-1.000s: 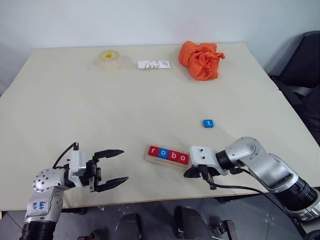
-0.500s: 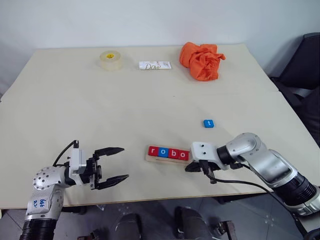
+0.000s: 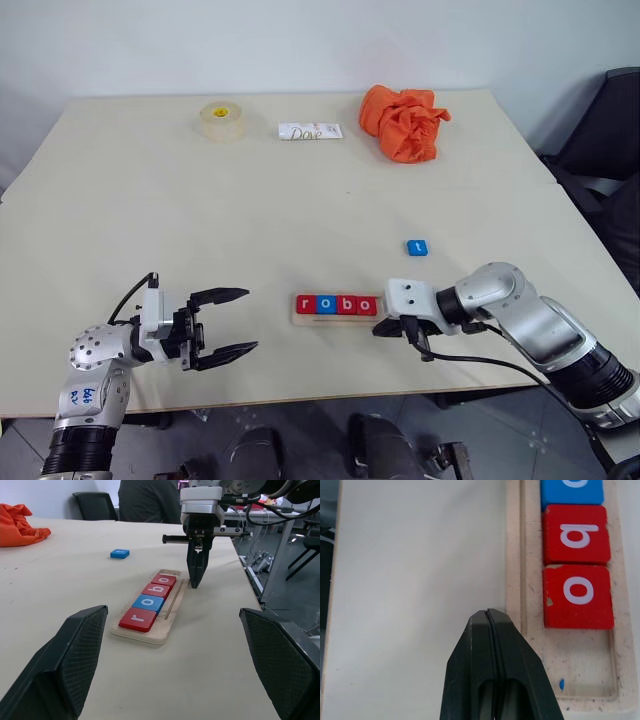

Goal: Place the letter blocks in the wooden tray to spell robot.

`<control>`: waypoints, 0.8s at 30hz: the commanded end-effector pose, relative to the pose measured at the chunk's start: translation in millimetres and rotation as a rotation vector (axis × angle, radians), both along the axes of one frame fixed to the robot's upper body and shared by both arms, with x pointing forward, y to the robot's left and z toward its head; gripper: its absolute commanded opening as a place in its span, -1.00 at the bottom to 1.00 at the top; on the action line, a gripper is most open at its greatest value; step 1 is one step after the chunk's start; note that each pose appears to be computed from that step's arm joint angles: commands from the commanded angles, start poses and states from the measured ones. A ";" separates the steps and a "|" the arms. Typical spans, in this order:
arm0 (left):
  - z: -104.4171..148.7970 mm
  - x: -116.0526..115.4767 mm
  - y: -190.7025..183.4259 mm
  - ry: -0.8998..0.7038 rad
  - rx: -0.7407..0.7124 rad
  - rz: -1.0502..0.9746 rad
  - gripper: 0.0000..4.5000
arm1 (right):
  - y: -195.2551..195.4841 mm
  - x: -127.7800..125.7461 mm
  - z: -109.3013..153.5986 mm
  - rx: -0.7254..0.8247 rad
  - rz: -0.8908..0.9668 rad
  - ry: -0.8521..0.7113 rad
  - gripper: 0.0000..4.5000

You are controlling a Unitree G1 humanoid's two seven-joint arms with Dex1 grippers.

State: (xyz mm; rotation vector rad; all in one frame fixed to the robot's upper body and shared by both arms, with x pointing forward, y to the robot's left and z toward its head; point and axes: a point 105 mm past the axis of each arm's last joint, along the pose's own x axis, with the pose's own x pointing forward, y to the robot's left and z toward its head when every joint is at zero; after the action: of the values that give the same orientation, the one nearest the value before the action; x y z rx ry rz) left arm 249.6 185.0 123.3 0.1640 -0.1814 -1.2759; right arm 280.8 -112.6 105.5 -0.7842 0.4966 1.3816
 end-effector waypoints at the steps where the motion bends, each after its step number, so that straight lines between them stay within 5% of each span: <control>1: 4.1 0.5 0.5 -0.027 0.002 -0.006 1.00 | -13.4 5.3 5.0 -0.013 -0.080 -0.026 -1.00; 10: 6.1 9.4 2.6 -0.038 0.004 -0.007 1.00 | -32.1 -1.7 43.8 0.172 -0.181 -0.026 -1.00; 12: 6.8 11.7 2.7 -0.041 0.004 -0.007 1.00 | -41.5 -4.5 46.0 0.196 -0.214 -0.019 -0.84; 17: 5.7 16.0 3.5 -0.043 0.004 -0.012 1.00 | -85.9 14.2 55.1 0.308 -0.490 -0.115 -0.16; 24: 4.1 21.0 9.0 -0.033 0.013 -0.018 1.00 | -126.5 -1.6 47.8 0.356 -0.673 -0.153 0.97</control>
State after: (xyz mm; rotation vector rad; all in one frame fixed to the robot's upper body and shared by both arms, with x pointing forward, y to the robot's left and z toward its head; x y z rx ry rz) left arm 270.6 192.3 123.4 0.1661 -0.1894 -1.2852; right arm 279.3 -238.9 135.6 -0.3547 0.4179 0.7617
